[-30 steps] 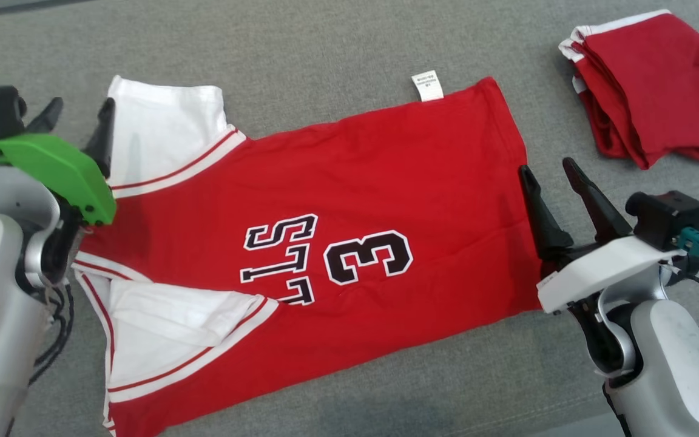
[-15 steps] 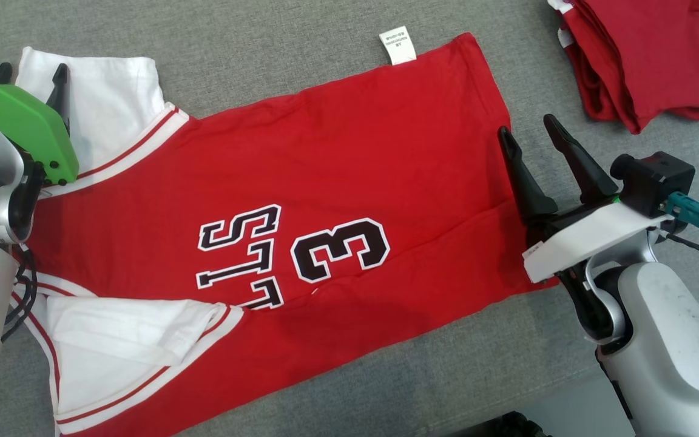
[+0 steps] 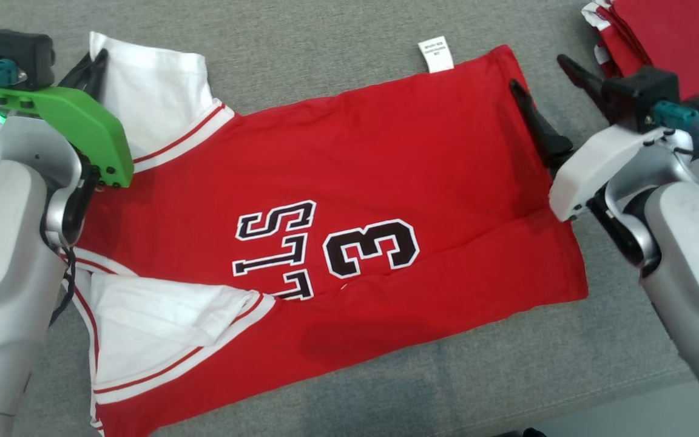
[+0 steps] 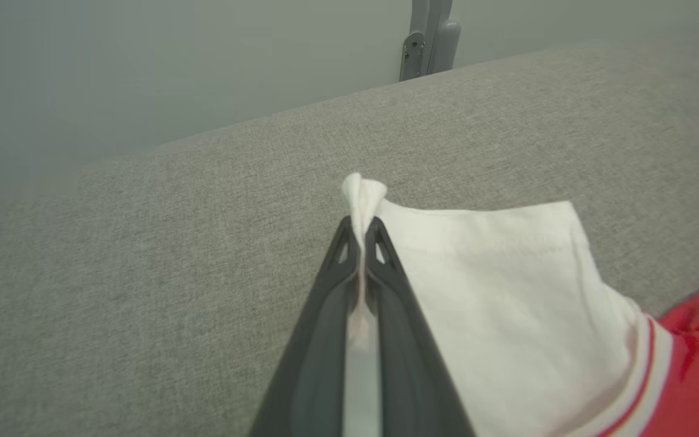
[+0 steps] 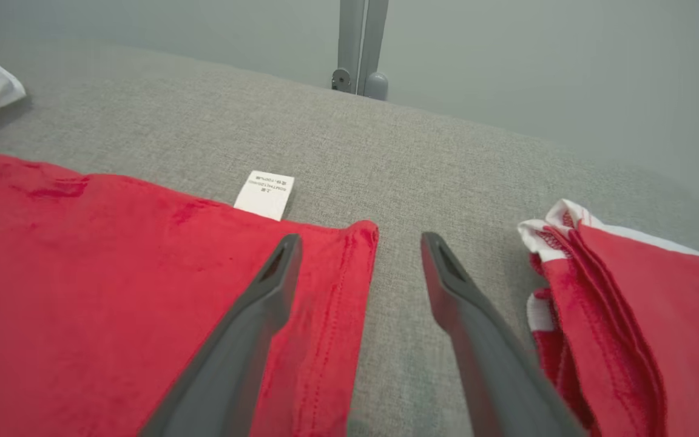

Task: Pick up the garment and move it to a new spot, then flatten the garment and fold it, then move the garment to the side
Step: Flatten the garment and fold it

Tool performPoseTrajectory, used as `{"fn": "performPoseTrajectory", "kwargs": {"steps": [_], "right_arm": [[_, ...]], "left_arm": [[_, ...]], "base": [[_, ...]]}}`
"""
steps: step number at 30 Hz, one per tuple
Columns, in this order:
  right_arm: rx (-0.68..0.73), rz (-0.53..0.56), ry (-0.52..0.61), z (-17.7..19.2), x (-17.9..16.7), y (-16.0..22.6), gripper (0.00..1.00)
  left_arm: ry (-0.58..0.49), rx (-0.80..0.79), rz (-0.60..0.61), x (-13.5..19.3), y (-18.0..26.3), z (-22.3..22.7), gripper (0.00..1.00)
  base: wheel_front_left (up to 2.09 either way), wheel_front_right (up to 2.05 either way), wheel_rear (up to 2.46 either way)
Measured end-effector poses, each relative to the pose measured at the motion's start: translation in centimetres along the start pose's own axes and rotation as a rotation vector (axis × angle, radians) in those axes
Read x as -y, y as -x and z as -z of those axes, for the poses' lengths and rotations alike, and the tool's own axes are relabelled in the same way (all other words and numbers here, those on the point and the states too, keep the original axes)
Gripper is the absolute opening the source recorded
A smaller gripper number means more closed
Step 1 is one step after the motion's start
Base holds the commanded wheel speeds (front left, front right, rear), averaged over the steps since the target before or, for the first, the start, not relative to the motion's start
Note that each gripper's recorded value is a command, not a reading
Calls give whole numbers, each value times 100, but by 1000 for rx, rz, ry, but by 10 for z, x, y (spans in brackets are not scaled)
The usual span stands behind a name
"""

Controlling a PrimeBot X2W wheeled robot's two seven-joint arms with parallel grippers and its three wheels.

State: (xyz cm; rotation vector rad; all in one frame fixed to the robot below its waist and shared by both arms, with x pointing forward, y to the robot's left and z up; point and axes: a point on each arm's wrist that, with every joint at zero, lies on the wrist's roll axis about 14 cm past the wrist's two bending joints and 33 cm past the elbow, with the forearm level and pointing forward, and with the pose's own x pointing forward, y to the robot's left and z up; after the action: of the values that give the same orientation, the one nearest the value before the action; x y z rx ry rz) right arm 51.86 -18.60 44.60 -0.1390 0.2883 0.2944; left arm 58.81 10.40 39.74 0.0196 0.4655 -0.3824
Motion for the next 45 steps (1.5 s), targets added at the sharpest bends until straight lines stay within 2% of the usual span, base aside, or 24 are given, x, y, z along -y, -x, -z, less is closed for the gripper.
{"fn": "performPoseTrajectory", "kwargs": {"steps": [4,16,17,18,21,23,30,36,45], "right_arm": [[-72,-4,5,8,5,-19,100],[-264,-43,-11,43,1,-63,100],[-280,-51,-10,44,-1,-65,85],[-286,-56,-10,45,-2,-66,55],[-303,-69,-17,45,-5,-67,31],[-312,-74,-17,45,-6,-66,0],[-284,-79,-11,34,-5,-58,0],[-174,-65,-9,8,3,-43,0],[-16,-74,-41,-22,-2,-4,0]], "left_arm": [[-3,67,13,5,12,-11,0],[11,131,-17,-1,39,-13,0],[12,135,-19,-2,41,-12,0],[12,134,-20,-3,42,-12,0],[13,142,-19,-1,45,-13,0],[12,154,-17,0,47,-16,0],[10,188,-14,5,60,-22,0],[12,264,-7,12,79,-38,0],[16,388,-13,24,124,-54,0]], "base": [[0,0,0],[0,0,0],[0,0,0],[0,0,0],[0,0,0],[0,0,0],[0,0,0],[0,0,0],[0,0,0]]}}
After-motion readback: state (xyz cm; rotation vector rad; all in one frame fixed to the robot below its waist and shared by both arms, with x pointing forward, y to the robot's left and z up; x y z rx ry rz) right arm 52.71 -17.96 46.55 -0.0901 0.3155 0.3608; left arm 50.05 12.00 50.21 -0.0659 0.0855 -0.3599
